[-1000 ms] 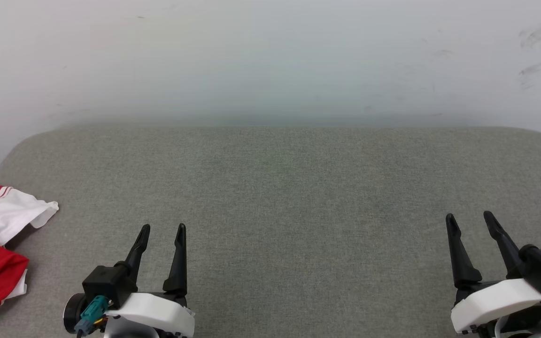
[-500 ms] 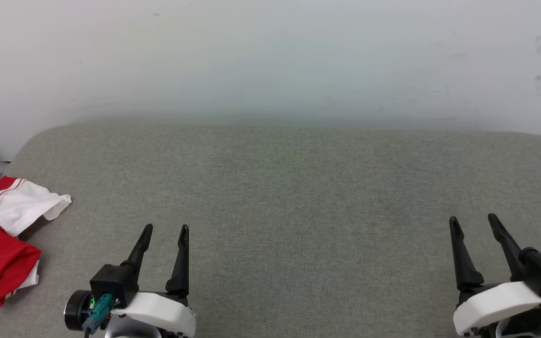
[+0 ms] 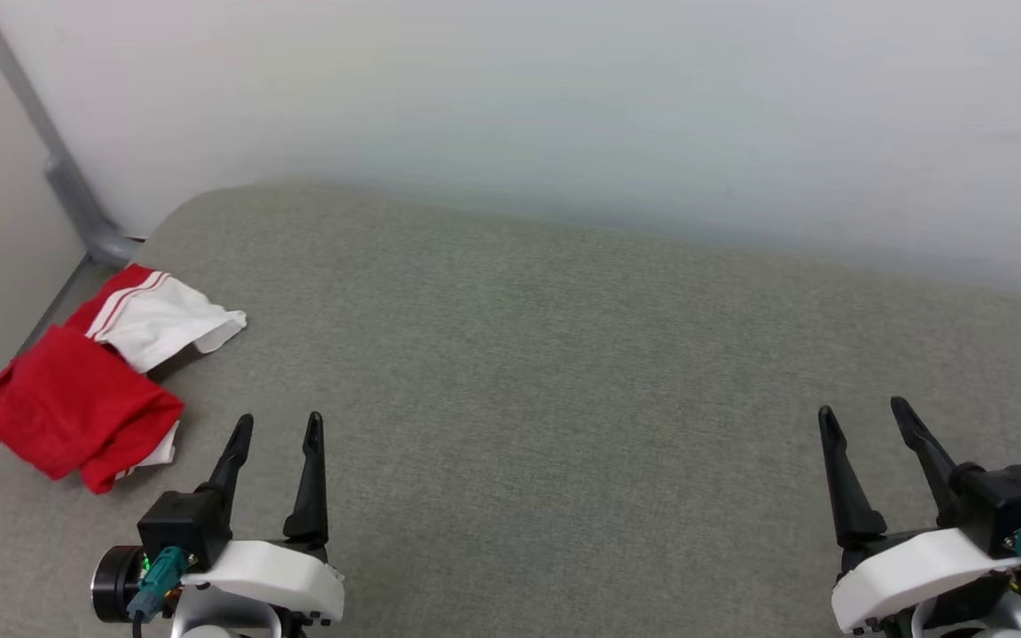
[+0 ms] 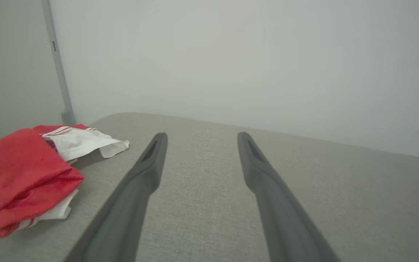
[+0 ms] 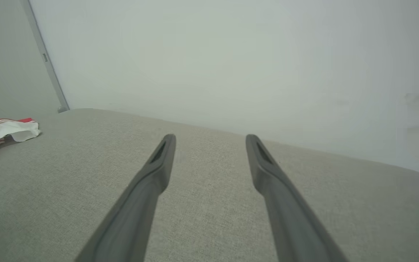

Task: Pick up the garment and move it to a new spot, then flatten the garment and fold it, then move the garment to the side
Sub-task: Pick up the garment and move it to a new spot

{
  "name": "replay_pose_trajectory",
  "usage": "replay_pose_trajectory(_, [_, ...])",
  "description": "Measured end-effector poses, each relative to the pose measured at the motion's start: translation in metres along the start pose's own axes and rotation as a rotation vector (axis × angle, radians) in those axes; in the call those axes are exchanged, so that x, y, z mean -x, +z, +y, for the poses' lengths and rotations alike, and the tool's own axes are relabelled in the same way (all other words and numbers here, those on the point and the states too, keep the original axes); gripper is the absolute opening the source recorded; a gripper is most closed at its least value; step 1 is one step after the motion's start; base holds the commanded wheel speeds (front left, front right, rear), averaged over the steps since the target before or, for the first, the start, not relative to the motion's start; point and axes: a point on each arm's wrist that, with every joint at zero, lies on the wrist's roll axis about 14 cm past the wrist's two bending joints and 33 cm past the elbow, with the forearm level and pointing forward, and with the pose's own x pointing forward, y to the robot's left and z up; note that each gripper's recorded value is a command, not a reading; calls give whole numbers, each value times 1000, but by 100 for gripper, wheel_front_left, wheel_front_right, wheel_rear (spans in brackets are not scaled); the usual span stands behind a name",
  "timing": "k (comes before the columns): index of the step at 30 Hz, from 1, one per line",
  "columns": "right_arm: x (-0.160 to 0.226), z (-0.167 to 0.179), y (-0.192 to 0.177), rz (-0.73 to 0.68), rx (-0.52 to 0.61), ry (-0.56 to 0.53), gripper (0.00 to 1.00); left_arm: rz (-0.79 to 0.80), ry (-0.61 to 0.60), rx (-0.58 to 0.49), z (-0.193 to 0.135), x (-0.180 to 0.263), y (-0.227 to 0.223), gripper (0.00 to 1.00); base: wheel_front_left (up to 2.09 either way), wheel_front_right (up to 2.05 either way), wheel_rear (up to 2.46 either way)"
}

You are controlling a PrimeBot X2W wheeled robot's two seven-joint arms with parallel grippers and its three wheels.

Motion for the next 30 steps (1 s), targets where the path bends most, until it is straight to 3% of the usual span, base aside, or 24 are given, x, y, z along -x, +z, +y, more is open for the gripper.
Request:
replay_pose_trajectory(13, [-36, 82, -3, 2, 0, 247, 100, -26, 264, -61, 84, 45, 17, 100, 0, 0, 0])
replay_pose_trajectory(25, [-53, 144, 2, -19, -9, 421, 100, -44, 423, -100, 128, 85, 30, 100, 0, 0, 0])
replay_pose_trajectory(30, [-57, 152, 0, -18, -11, 443, 100, -47, 452, -111, 136, 89, 33, 100, 0, 0, 0])
